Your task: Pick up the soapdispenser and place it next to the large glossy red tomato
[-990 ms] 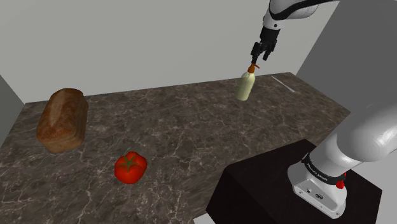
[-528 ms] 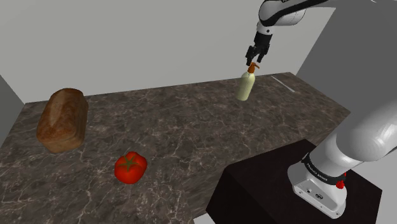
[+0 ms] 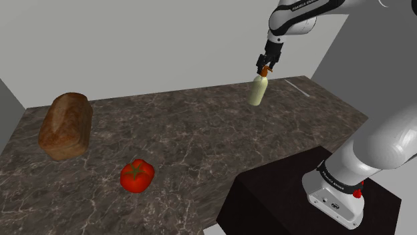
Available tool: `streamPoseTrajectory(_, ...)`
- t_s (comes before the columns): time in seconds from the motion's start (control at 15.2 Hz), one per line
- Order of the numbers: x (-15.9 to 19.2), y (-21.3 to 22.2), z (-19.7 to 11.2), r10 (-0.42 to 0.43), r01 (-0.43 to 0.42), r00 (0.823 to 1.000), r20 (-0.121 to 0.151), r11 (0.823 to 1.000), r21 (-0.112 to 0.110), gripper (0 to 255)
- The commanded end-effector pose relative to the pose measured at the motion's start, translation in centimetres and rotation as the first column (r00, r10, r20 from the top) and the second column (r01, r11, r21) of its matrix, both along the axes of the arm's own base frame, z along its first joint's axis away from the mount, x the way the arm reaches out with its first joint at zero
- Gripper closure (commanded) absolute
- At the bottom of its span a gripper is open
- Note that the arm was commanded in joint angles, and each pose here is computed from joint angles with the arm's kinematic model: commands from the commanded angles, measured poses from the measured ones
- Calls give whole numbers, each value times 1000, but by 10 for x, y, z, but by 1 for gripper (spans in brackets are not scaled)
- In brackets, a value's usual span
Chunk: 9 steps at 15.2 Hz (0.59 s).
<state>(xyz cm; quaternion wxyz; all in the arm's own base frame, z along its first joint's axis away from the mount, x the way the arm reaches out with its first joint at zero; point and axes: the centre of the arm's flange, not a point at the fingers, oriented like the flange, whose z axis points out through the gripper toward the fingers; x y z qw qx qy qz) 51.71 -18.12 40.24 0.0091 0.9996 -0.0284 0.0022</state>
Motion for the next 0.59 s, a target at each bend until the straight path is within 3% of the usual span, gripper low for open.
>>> streamPoseTrajectory(0.0, 0, 0, 0, 0, 0, 1000, 0, 1000, 0, 0)
streamPoseTrajectory(0.2, 0, 0, 0, 0, 0, 1000, 0, 1000, 0, 0)
streamPoseTrajectory(0.26, 0, 0, 0, 0, 0, 1000, 0, 1000, 0, 255)
streamPoseTrajectory(0.53, 0, 0, 0, 0, 0, 1000, 0, 1000, 0, 255)
